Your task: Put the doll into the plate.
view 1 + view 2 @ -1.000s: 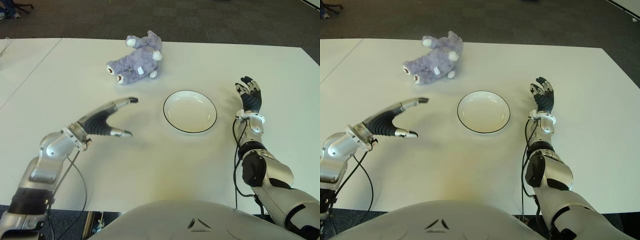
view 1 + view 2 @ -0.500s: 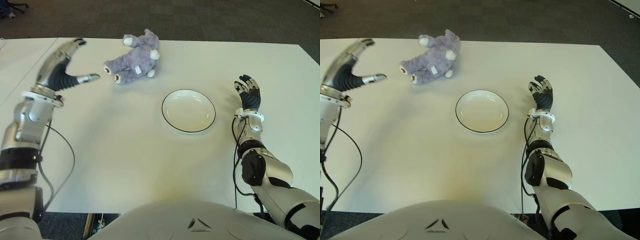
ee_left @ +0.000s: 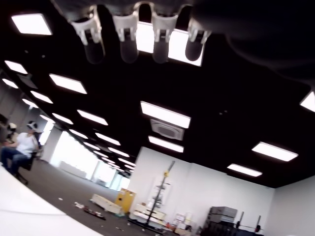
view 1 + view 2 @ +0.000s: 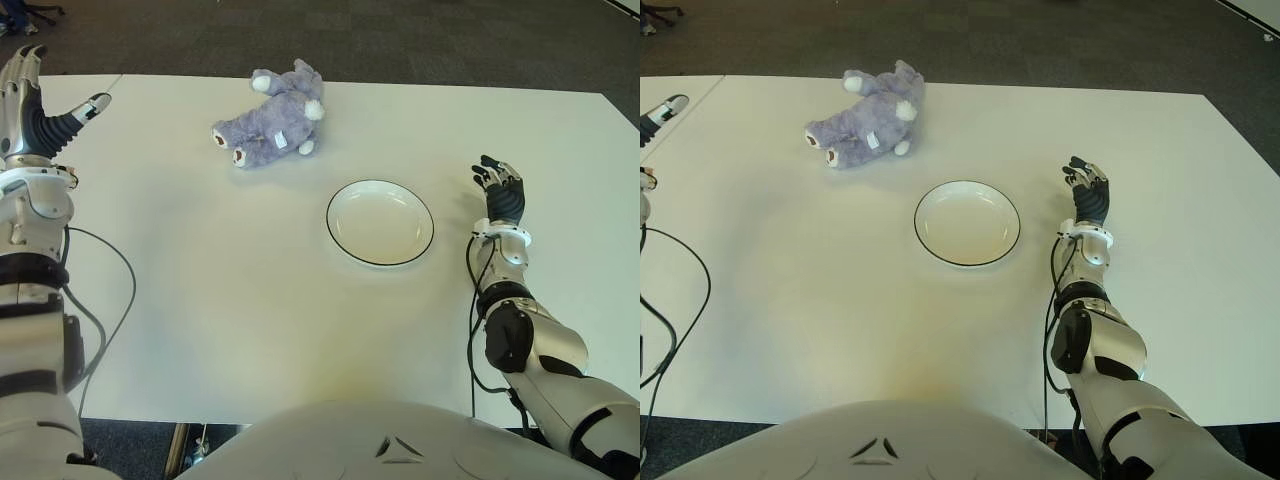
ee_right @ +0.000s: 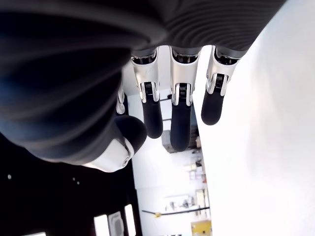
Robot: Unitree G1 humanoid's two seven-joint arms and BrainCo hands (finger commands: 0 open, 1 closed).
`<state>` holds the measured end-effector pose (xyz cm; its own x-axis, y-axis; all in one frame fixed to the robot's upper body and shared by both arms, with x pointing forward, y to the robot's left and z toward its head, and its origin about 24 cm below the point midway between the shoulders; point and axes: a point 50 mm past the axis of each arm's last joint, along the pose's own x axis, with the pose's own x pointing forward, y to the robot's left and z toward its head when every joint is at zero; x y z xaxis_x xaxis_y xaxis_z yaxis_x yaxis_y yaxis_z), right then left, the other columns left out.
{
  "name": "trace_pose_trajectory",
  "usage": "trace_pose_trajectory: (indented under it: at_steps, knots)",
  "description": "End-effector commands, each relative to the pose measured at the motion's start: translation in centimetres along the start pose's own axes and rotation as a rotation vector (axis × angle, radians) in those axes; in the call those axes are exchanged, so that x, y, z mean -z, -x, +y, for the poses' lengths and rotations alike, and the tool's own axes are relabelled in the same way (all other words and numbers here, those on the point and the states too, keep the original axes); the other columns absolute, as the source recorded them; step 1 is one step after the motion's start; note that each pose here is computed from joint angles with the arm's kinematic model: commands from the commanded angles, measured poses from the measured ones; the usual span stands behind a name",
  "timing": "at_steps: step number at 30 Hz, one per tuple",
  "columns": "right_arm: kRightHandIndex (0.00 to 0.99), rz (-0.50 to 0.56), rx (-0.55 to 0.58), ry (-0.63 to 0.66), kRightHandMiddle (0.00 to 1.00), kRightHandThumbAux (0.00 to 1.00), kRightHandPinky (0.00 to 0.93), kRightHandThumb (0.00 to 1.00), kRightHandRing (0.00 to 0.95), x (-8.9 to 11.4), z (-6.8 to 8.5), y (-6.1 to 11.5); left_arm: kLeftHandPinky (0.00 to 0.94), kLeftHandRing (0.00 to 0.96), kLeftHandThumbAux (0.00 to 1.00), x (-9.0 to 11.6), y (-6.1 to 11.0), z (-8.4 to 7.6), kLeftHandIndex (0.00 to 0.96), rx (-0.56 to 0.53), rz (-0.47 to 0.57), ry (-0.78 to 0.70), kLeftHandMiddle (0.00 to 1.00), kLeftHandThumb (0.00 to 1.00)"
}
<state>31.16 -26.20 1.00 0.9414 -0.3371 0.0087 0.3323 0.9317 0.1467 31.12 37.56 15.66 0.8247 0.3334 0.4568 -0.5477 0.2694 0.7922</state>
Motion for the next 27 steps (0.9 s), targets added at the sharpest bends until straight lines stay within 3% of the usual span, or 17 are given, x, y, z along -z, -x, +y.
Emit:
trace_pose_trajectory:
  at_steps: [1, 4, 8, 15, 18, 22, 23, 27]
  knots:
    - [0.398, 0.446, 0.085, -0.074, 0.24, 0.737, 0.266, 0.701, 0.355, 9.3, -1.3, 7.7, 0.0, 0.0, 0.285, -1.8, -1.1, -2.4, 0.0, 0.043, 0.057, 0.041, 0.0, 0.018]
    - [0.398, 0.45, 0.088, -0.075, 0.232, 0.736, 0.247, 0.702, 0.353, 9.4, -1.3, 7.7, 0.0, 0.0, 0.298, -2.3, -1.4, -2.9, 0.0, 0.062, 0.06, 0.045, 0.0, 0.02]
    - [0.399, 0.457, 0.097, -0.085, 0.222, 0.735, 0.216, 0.707, 0.365, 9.4, -1.3, 7.7, 0.0, 0.0, 0.317, -4.7, -1.3, -5.9, 0.0, 0.181, 0.055, 0.023, 0.0, 0.014]
    - [0.399, 0.451, 0.095, -0.085, 0.22, 0.733, 0.192, 0.714, 0.409, 9.4, -1.1, 7.7, 0.0, 0.0, 0.373, -6.5, -1.1, -8.2, 0.0, 0.336, 0.06, 0.004, 0.0, 0.044]
    - [0.399, 0.456, 0.098, -0.068, 0.201, 0.734, 0.209, 0.709, 0.359, 9.4, -1.0, 7.7, 0.0, 0.0, 0.424, -8.2, -0.4, -10.2, 0.0, 0.459, 0.062, 0.032, 0.0, 0.071]
    - [0.399, 0.459, 0.101, -0.063, 0.203, 0.734, 0.194, 0.712, 0.387, 9.5, -1.0, 7.7, 0.0, 0.0, 0.441, -9.3, 0.3, -11.7, 0.0, 0.555, 0.066, 0.055, 0.0, 0.08]
    - [0.417, 0.459, 0.102, -0.063, 0.207, 0.694, 0.19, 0.883, 0.439, 9.5, -1.0, 7.7, 0.0, 0.0, 0.452, -9.6, 0.5, -12.0, 0.0, 0.576, 0.065, 0.059, 0.0, 0.091]
    - [0.423, 0.457, 0.104, -0.063, 0.21, 0.68, 0.239, 0.941, 0.457, 9.5, -0.9, 7.8, 0.0, 0.006, 0.473, -10.4, 1.1, -13.0, 0.0, 0.648, 0.048, 0.067, 0.0, 0.103]
